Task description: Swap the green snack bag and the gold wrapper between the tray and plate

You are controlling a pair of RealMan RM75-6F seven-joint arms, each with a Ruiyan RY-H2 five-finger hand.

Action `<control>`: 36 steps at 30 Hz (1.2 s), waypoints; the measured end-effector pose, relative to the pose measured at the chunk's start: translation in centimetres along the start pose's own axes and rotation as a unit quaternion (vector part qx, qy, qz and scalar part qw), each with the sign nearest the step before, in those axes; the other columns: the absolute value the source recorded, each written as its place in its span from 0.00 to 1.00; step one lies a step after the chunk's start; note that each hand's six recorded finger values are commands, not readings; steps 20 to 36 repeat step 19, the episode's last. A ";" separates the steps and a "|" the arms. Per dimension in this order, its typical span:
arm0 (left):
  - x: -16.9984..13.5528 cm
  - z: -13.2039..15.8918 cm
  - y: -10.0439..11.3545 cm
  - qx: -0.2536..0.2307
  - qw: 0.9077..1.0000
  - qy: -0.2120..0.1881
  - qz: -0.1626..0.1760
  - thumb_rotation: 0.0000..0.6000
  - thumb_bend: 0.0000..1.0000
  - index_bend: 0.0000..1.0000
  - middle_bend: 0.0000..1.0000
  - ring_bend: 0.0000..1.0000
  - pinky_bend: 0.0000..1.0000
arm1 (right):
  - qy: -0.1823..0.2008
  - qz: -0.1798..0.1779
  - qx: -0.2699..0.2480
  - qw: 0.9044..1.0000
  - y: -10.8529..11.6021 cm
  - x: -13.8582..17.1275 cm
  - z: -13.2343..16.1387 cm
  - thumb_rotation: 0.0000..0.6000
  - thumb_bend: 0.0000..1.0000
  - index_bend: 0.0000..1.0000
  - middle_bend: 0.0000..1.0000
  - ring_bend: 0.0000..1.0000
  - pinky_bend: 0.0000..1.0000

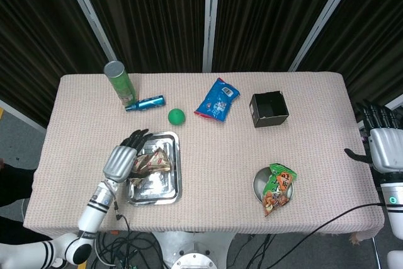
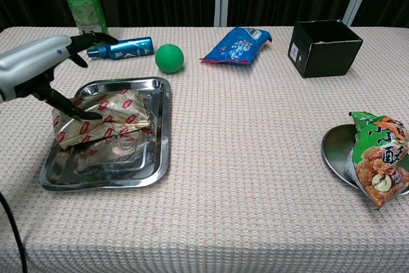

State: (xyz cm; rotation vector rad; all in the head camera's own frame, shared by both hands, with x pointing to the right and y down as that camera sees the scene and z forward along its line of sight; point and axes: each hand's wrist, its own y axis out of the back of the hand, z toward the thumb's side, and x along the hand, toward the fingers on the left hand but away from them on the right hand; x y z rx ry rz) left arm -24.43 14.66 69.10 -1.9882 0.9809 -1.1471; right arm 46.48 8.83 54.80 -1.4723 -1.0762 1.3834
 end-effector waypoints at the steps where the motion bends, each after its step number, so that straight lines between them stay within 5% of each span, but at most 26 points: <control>1: -0.2 -0.3 0.5 0.000 1.000 0.004 0.009 1.00 0.06 0.07 0.01 0.01 0.19 | -0.001 0.000 0.000 1.000 0.0 0.2 0.0 1.00 0.00 0.00 0.01 0.00 0.04; 8: -3.3 -4.5 5.7 0.050 0.996 0.039 0.062 1.00 0.06 0.08 0.03 0.01 0.18 | -0.011 0.010 0.008 1.000 -1.6 4.1 -0.8 1.00 0.06 0.00 0.00 0.00 0.00; 13: -8.9 -8.5 8.8 0.122 0.986 0.064 0.092 1.00 0.06 0.11 0.08 0.01 0.18 | -0.033 0.014 -0.018 0.999 -4.5 8.7 -1.1 1.00 0.10 0.00 0.00 0.00 0.00; 19: -15.4 -11.8 7.0 0.172 0.979 0.086 0.070 1.00 0.06 0.12 0.09 0.01 0.18 | -0.056 0.054 -0.057 0.995 -9.4 14.3 -1.2 1.00 0.10 0.00 0.00 0.00 0.00; 36: -15.4 -11.8 7.0 0.172 0.979 0.086 0.070 1.00 0.06 0.12 0.09 0.01 0.18 | -0.056 0.054 -0.057 0.995 -9.4 14.3 -1.2 1.00 0.10 0.00 0.00 0.00 0.00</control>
